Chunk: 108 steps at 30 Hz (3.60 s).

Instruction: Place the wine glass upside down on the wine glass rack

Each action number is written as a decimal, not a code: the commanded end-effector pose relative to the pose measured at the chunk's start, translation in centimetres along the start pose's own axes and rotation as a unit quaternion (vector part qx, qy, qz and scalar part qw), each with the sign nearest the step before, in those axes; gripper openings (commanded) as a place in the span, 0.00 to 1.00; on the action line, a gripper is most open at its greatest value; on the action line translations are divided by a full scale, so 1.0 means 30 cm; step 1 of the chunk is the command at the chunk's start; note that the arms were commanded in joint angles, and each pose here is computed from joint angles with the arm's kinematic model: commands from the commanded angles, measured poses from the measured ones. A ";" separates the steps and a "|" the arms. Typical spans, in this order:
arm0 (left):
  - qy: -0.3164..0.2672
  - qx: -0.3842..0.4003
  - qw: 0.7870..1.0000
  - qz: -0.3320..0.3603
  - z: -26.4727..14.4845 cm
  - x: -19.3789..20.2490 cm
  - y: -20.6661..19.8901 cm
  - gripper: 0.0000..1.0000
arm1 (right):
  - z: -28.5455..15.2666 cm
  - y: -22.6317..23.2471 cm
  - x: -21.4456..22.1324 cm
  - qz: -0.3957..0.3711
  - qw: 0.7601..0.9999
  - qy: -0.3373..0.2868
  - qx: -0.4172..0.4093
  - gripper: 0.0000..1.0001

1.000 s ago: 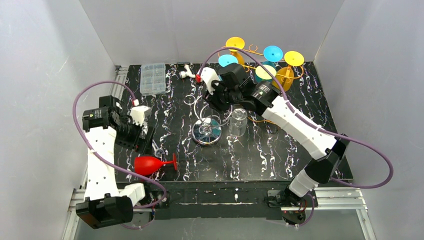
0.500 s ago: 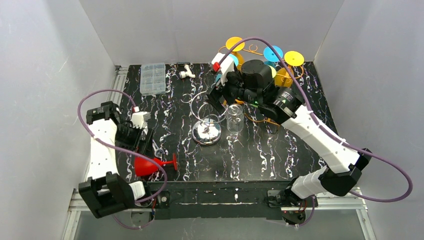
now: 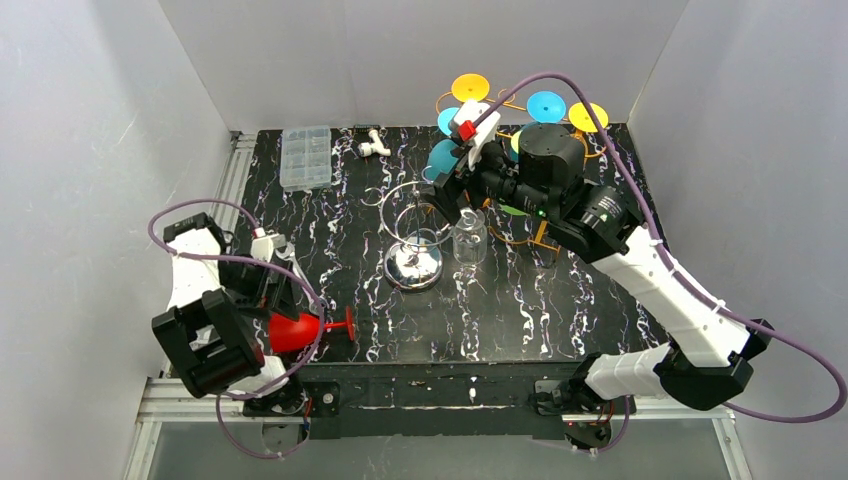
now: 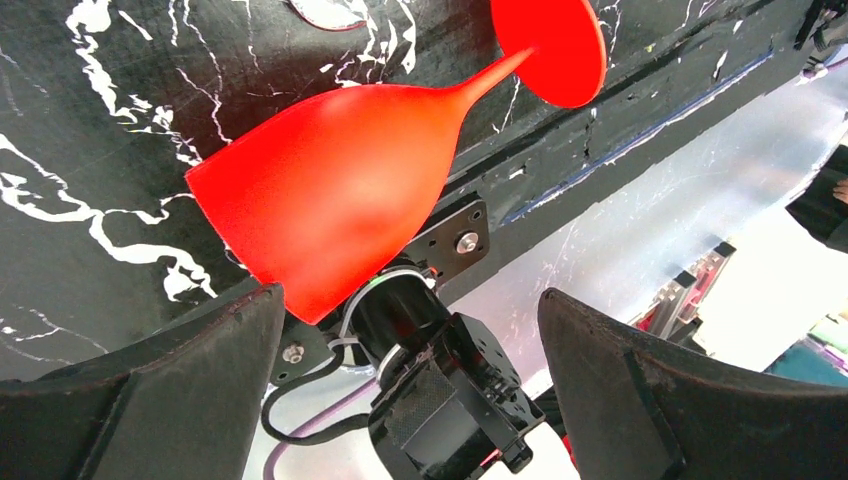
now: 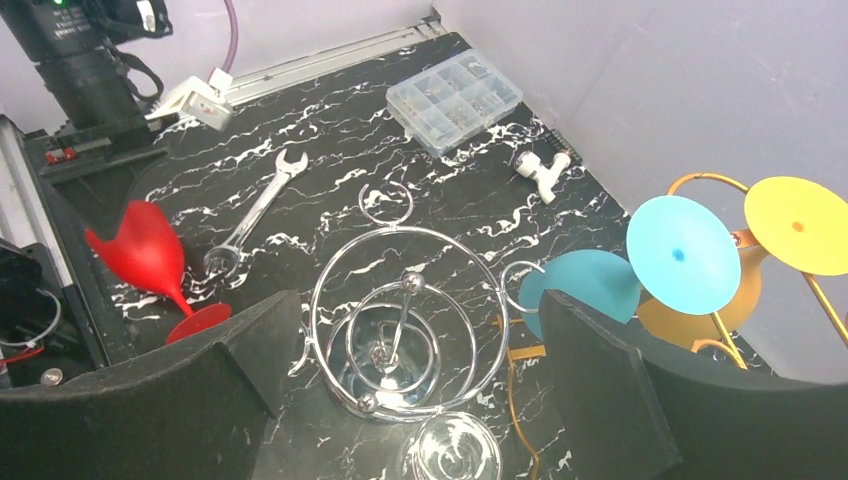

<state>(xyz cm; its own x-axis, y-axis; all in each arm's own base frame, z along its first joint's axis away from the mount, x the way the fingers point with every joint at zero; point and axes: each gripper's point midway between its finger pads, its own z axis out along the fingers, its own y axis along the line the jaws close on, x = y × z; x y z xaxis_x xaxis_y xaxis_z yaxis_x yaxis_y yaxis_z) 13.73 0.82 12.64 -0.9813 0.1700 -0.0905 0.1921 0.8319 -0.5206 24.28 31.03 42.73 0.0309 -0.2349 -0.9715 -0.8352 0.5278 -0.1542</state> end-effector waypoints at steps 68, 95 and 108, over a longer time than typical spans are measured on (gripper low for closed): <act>-0.286 -0.063 0.955 -0.055 -0.562 -0.231 -0.123 0.98 | 0.471 0.824 0.836 0.105 0.981 0.138 -0.088 0.55; -0.322 -0.104 0.941 0.024 -0.655 -0.249 -0.186 0.98 | 0.629 0.640 0.656 0.113 0.993 0.040 0.012 0.01; -0.558 -0.054 0.691 0.455 -0.913 -0.374 -0.693 0.98 | 0.335 0.397 0.033 -0.083 0.992 -0.086 0.045 0.01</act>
<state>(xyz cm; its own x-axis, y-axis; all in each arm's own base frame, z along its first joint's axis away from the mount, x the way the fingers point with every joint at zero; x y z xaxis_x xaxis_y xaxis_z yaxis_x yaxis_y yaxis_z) 22.62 0.74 41.51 -0.2006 0.2124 -0.9564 0.5496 0.8325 0.0696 19.79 48.14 32.34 0.0809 -0.1347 -0.9876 -0.8075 0.5719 -0.1442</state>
